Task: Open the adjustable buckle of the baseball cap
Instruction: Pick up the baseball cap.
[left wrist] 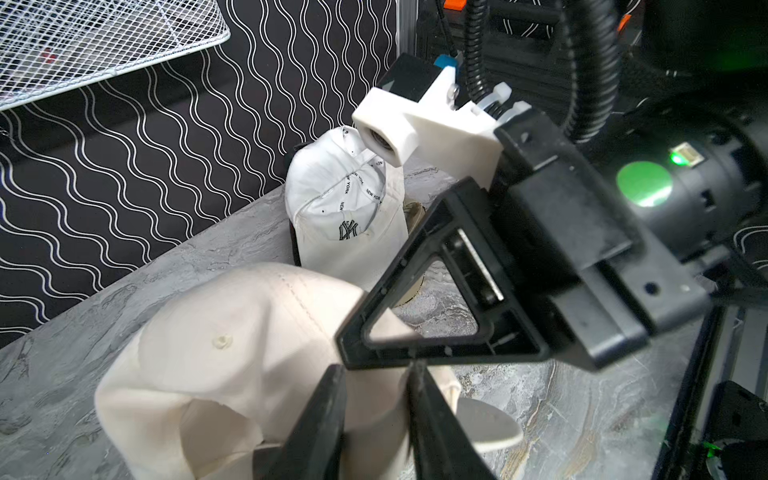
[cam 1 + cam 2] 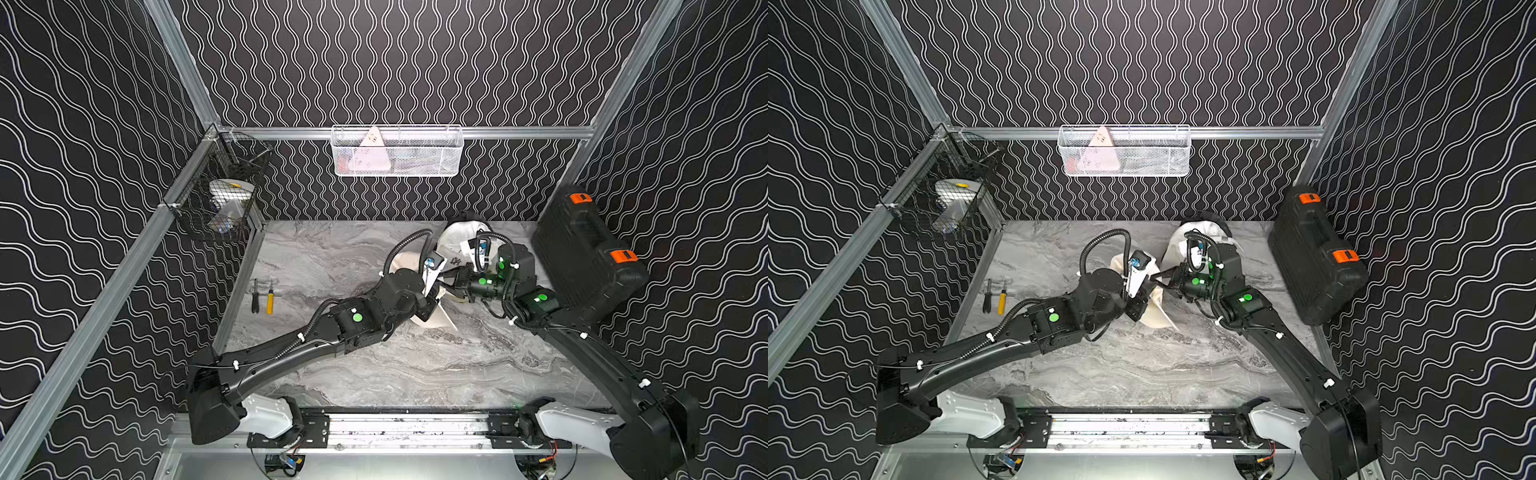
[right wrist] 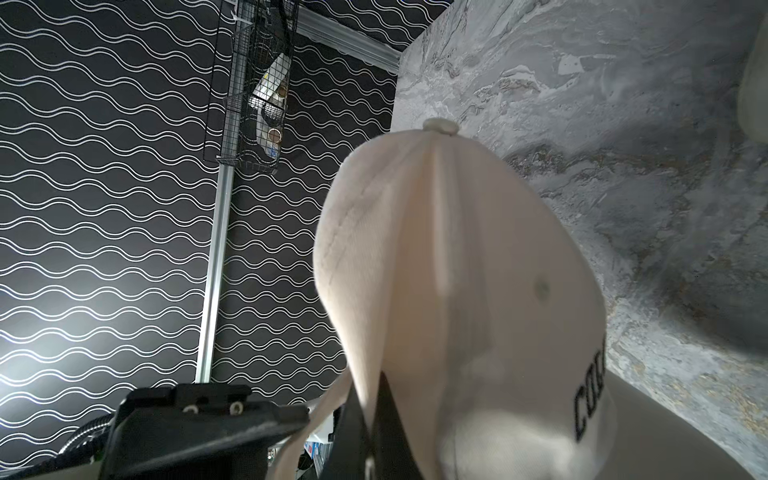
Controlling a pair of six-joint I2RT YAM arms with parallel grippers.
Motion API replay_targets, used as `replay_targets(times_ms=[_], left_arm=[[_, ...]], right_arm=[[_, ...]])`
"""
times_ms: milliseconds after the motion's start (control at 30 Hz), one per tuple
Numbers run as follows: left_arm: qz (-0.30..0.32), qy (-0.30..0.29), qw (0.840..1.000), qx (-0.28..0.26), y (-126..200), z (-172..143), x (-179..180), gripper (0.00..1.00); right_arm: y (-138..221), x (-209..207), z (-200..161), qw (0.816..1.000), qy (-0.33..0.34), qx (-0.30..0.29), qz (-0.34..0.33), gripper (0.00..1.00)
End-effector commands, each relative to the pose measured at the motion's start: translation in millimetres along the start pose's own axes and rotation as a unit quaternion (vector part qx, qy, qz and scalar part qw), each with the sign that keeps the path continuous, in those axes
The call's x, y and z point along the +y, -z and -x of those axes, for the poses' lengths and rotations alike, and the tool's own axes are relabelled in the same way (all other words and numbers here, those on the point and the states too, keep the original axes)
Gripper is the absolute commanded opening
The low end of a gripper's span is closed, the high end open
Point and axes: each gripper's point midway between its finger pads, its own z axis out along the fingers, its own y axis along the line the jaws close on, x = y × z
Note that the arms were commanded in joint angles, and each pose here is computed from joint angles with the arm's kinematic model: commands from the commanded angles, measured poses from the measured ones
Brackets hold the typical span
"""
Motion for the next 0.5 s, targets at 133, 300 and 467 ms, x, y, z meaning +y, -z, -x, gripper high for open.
replay_targets(times_ms=[133, 300, 467], left_arm=[[0.005, 0.015, 1.000, -0.019, 5.3, 11.8, 3.2, 0.12], [0.010, 0.016, 1.000, -0.019, 7.7, 11.9, 5.7, 0.03], [0.016, 0.016, 1.000, -0.021, 11.7, 12.8, 9.1, 0.00]], right_arm=[[3.4, 5.7, 1.2, 1.000, 0.012, -0.006, 0.004, 0.00], [4.0, 5.3, 0.3, 1.000, 0.013, -0.006, 0.003, 0.00], [5.1, 4.5, -0.2, 1.000, 0.014, -0.007, 0.000, 0.00]])
